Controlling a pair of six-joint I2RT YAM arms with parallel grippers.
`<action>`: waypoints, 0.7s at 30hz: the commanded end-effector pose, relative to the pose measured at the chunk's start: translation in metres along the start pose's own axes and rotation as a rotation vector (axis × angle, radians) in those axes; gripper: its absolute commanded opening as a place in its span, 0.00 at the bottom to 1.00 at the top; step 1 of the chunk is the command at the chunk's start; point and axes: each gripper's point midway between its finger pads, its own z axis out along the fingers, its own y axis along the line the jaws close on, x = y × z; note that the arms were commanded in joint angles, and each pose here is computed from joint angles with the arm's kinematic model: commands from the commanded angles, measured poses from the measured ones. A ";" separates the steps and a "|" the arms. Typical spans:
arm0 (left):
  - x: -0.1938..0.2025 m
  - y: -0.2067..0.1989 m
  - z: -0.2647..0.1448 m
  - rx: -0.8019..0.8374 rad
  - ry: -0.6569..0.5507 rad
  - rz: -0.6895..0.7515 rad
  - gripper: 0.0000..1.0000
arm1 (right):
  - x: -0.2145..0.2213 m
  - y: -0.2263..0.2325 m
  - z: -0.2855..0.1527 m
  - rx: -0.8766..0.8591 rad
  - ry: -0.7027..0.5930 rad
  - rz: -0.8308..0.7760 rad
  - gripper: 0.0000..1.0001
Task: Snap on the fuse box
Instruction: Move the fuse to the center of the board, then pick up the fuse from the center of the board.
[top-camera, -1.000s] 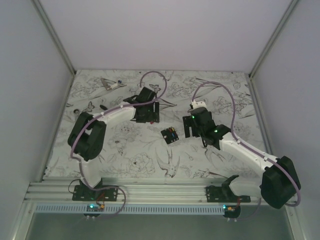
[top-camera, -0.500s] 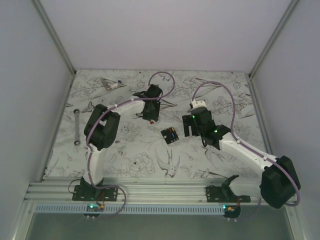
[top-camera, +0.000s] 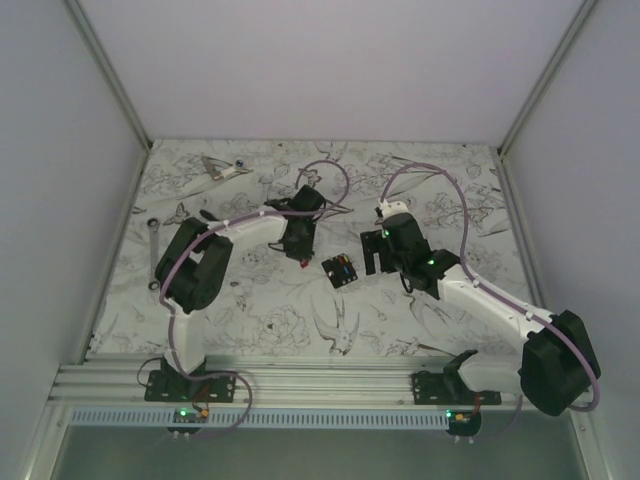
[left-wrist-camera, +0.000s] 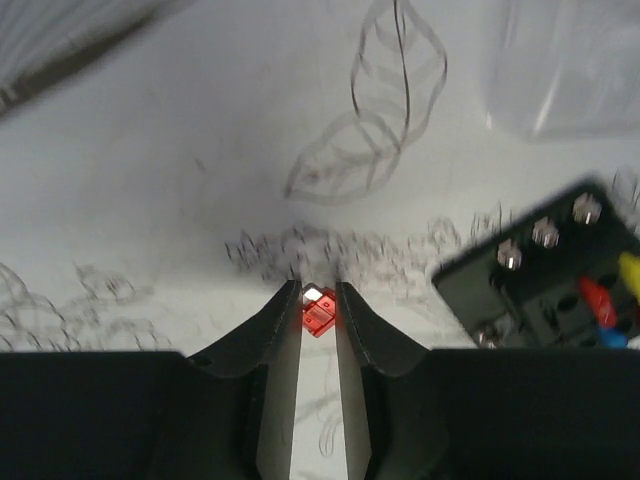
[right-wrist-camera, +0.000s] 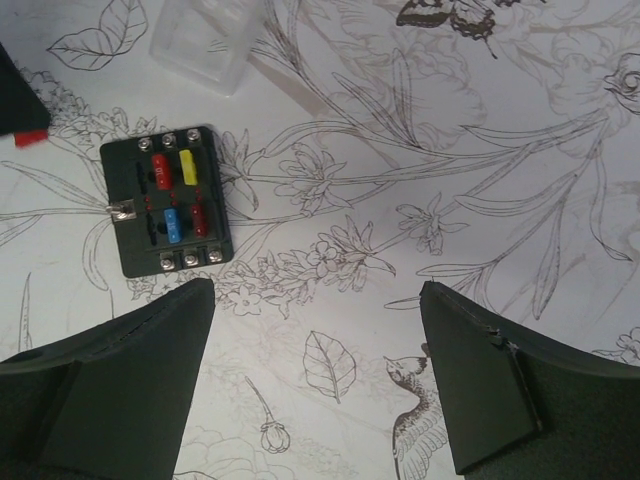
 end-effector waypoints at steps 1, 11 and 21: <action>0.053 0.006 -0.010 -0.061 0.104 0.002 0.23 | -0.008 0.010 0.000 -0.071 -0.031 0.001 0.90; 0.081 -0.016 -0.043 -0.027 0.057 -0.063 0.30 | -0.015 0.047 -0.012 -0.225 -0.079 -0.021 0.88; 0.063 0.002 -0.080 0.107 -0.033 -0.188 0.52 | -0.001 0.119 -0.015 -0.393 -0.076 -0.147 0.81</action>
